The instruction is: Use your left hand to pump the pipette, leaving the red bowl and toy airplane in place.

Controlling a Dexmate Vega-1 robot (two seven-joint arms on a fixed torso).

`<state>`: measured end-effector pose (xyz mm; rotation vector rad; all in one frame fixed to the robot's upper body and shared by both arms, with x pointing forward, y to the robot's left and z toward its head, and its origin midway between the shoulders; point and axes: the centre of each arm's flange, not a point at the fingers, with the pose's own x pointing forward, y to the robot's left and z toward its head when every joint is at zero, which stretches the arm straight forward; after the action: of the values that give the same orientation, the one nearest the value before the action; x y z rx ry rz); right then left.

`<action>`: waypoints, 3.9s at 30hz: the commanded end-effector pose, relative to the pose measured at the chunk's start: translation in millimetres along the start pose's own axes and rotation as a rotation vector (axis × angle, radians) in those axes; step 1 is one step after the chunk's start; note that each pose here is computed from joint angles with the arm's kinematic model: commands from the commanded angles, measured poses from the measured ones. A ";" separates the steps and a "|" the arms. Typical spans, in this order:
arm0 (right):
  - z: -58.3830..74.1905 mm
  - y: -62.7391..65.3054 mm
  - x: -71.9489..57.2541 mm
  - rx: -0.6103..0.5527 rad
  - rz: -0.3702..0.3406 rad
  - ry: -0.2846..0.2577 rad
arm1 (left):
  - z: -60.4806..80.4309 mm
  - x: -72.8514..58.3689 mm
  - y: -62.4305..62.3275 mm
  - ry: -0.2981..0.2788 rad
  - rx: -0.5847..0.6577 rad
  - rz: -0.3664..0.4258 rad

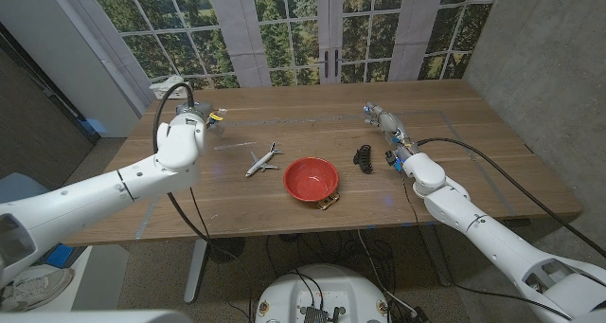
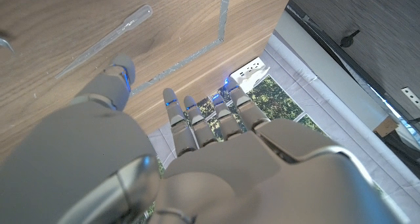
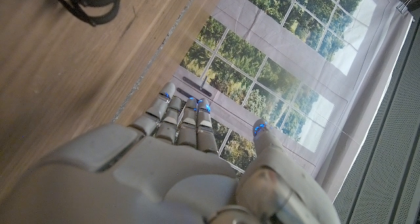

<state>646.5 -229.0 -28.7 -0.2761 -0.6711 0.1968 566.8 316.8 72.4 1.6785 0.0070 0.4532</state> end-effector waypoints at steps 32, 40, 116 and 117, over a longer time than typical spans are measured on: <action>-3.3 0.4 1.0 -0.006 0.012 0.020 | 16.7 25.9 -23.8 0.029 0.129 -0.066; -2.4 0.6 1.4 -0.010 0.016 0.023 | 15.6 31.7 -32.1 0.048 0.150 -0.058; -8.1 -5.4 14.6 -0.023 0.004 0.043 | 27.5 61.7 -67.2 0.030 0.136 -0.117; -8.2 -5.5 14.7 -0.028 0.002 0.045 | 27.7 61.6 -67.4 0.034 0.133 -0.119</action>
<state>660.9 -230.7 -25.6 -0.3007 -0.6288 0.1916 647.1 318.7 28.1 1.7889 0.1460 0.4050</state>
